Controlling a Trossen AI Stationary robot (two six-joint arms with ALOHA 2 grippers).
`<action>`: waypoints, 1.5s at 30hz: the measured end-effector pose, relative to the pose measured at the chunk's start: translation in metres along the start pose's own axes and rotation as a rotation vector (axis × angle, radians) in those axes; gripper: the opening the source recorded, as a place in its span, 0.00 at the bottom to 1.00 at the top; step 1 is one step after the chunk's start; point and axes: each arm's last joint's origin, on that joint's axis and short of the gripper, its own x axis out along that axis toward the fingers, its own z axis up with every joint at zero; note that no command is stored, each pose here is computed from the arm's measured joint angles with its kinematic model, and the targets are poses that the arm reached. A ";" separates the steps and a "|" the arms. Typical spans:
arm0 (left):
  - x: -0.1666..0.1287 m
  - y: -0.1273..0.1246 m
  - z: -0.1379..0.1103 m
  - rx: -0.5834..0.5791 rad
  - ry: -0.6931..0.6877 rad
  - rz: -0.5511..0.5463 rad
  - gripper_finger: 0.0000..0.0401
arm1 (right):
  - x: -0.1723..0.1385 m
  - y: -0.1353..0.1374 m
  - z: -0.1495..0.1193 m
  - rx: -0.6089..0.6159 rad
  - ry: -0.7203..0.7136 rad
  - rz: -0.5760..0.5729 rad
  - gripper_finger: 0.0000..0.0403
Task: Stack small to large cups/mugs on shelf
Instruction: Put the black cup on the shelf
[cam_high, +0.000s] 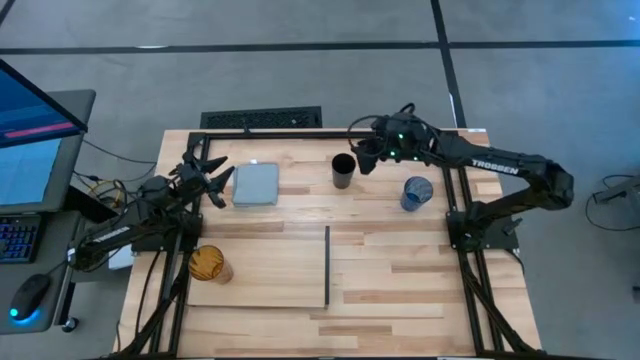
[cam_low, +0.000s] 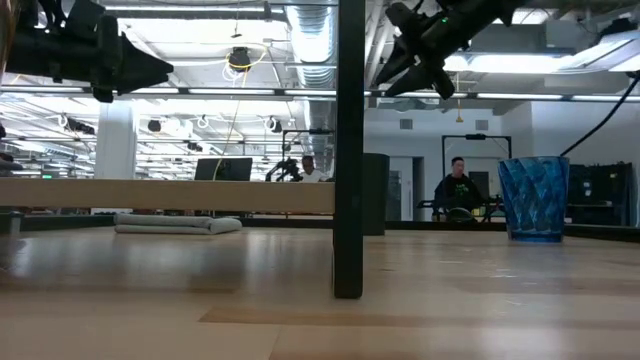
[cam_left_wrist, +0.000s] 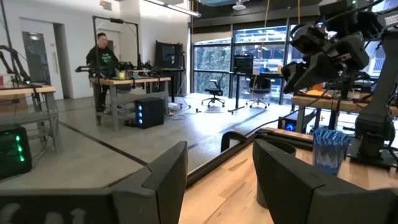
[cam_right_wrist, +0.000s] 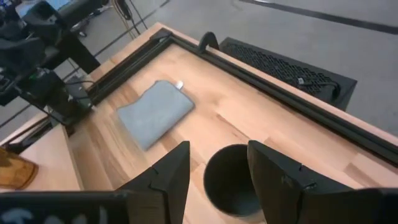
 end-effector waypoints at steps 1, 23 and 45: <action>0.000 0.000 0.000 0.000 0.000 0.000 0.43 | 0.001 0.001 0.000 -0.003 0.004 0.002 0.45; 0.000 0.002 0.000 -0.064 -0.001 0.054 0.43 | 0.000 -0.023 -0.009 0.295 0.082 -0.221 0.45; 0.000 0.001 0.000 -0.128 -0.003 0.049 0.43 | 0.071 -0.022 -0.039 0.194 0.269 -0.214 0.45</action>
